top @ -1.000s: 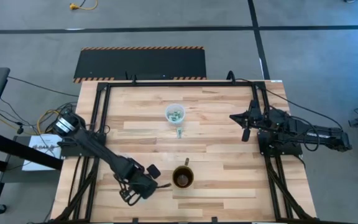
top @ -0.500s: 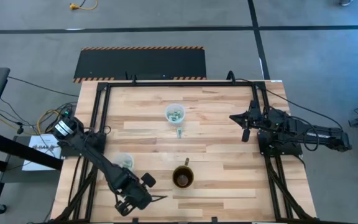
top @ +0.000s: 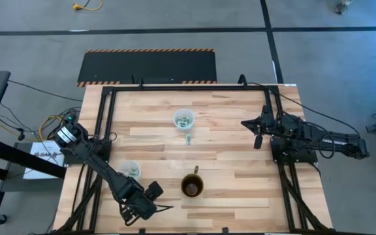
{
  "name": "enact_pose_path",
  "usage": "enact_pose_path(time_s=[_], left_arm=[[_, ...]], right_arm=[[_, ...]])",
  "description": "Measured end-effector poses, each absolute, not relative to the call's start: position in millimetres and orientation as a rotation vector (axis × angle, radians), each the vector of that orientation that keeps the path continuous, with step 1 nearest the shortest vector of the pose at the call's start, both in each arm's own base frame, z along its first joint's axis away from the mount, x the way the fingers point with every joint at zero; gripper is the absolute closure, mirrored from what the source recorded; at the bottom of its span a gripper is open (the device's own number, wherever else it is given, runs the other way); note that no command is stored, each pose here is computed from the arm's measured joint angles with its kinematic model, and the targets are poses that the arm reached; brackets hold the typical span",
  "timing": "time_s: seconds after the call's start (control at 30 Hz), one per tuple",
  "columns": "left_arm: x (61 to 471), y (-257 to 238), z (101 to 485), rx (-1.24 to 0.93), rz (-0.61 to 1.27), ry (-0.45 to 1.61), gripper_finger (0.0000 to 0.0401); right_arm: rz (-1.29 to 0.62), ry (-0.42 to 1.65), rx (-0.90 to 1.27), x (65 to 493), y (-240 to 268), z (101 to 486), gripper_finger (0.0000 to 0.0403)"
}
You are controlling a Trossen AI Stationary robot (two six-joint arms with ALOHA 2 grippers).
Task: Pick and place items into bin
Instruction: Put the stevia packet into the bottom transparent bin
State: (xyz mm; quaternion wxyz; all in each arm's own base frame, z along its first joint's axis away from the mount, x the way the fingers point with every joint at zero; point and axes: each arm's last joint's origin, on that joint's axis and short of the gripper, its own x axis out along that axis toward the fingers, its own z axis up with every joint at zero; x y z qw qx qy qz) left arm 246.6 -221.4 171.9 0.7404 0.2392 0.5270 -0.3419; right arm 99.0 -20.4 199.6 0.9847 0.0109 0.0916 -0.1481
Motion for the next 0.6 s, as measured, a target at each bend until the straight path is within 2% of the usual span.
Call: enact_pose_path(time_s=[0.27, 0.6], left_arm=[[246.7, -219.9, 169.9, 0.592, -0.764, 1.137, 0.0210], [244.6, -210.5, 145.3, 0.636, -0.726, 1.194, 0.0210]], right_arm=[[-0.297, 0.184, 0.022, 98.9, -20.3, 199.6, 0.0403], [-0.298, 0.203, 0.022, 98.6, -20.3, 197.8, 0.0403]])
